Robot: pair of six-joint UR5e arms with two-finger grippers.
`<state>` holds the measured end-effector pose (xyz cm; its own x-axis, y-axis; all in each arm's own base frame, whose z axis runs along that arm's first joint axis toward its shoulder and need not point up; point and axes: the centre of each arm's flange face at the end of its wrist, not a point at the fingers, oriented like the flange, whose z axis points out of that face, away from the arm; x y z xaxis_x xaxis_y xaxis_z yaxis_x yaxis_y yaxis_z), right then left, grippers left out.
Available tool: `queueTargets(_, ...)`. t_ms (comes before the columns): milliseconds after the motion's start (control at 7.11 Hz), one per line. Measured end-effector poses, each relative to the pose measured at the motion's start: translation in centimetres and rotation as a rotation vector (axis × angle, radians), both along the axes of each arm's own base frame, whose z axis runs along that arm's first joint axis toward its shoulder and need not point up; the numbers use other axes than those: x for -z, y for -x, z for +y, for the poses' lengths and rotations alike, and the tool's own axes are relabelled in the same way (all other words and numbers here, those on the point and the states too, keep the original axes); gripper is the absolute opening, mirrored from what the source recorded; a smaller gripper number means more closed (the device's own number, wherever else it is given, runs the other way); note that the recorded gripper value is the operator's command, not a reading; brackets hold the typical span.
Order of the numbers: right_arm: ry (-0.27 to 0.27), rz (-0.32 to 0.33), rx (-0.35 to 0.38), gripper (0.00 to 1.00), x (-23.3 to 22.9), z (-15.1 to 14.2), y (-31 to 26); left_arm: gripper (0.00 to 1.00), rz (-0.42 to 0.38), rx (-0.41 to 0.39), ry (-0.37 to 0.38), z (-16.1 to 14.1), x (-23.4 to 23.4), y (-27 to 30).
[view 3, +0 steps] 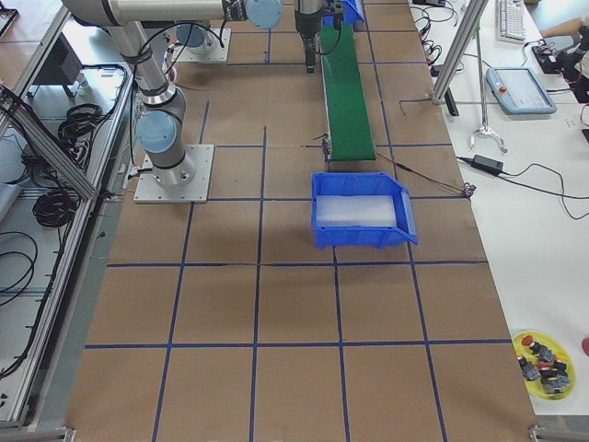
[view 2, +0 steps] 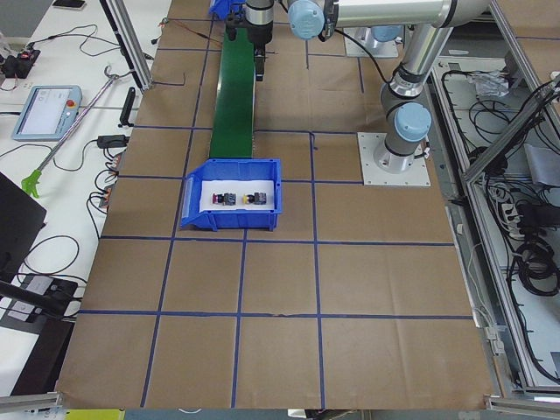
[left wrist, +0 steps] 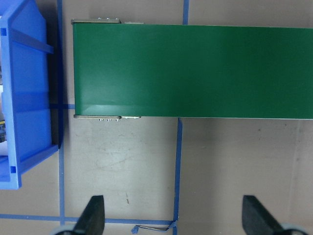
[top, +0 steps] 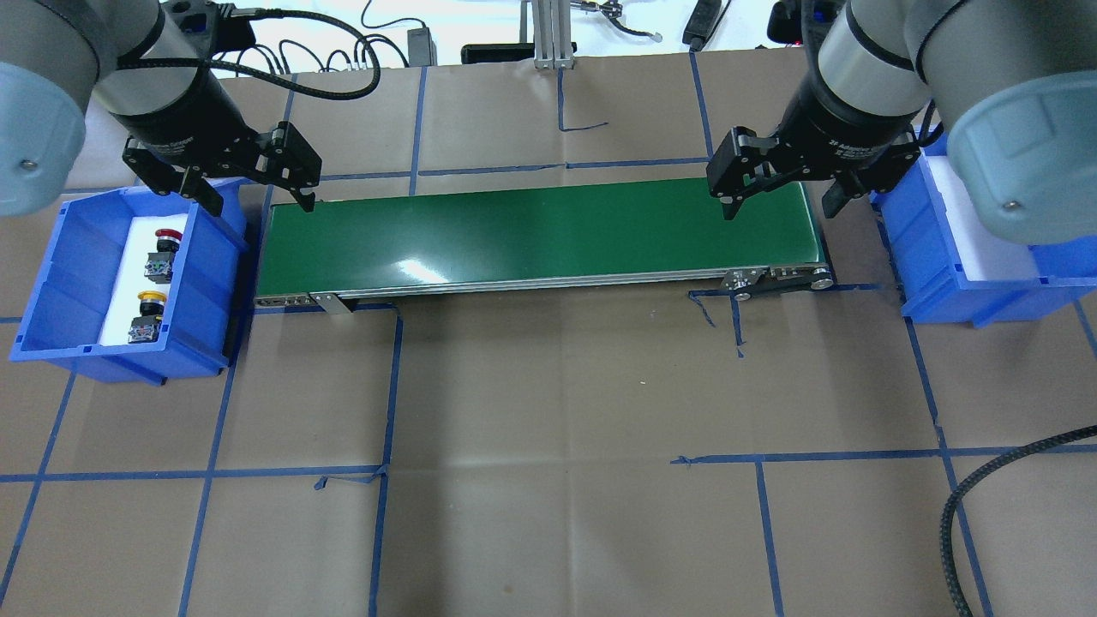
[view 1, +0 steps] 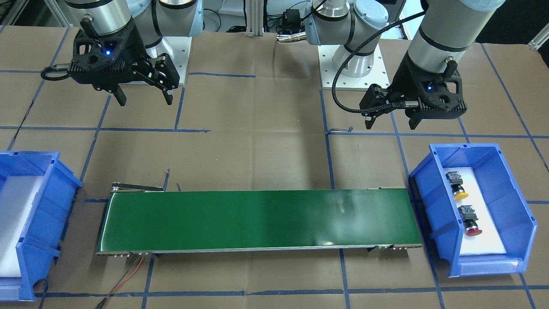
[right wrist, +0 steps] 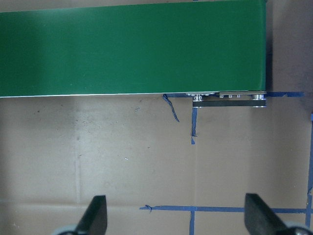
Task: Transport two buttons from left to right
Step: 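Move the left gripper over the blue bin holding the buttons, then lower the left gripper and grasp the yellow-capped button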
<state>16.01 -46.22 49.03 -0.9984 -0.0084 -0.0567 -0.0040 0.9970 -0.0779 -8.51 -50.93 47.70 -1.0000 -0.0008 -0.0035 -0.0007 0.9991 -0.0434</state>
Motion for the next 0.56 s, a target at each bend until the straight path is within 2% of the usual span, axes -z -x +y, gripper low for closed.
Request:
queueTargets(281, 0.0, 0.0, 0.001, 1.0, 0.0, 0.0, 0.0, 1.0, -0.005, 0.016, -0.001, -0.7, 0.0, -5.6)
queueTargets(563, 0.0, 0.0, 0.001, 1.0, 0.0, 0.0, 0.0, 1.0, -0.006, 0.021, -0.021, -1.0, 1.1, -14.6)
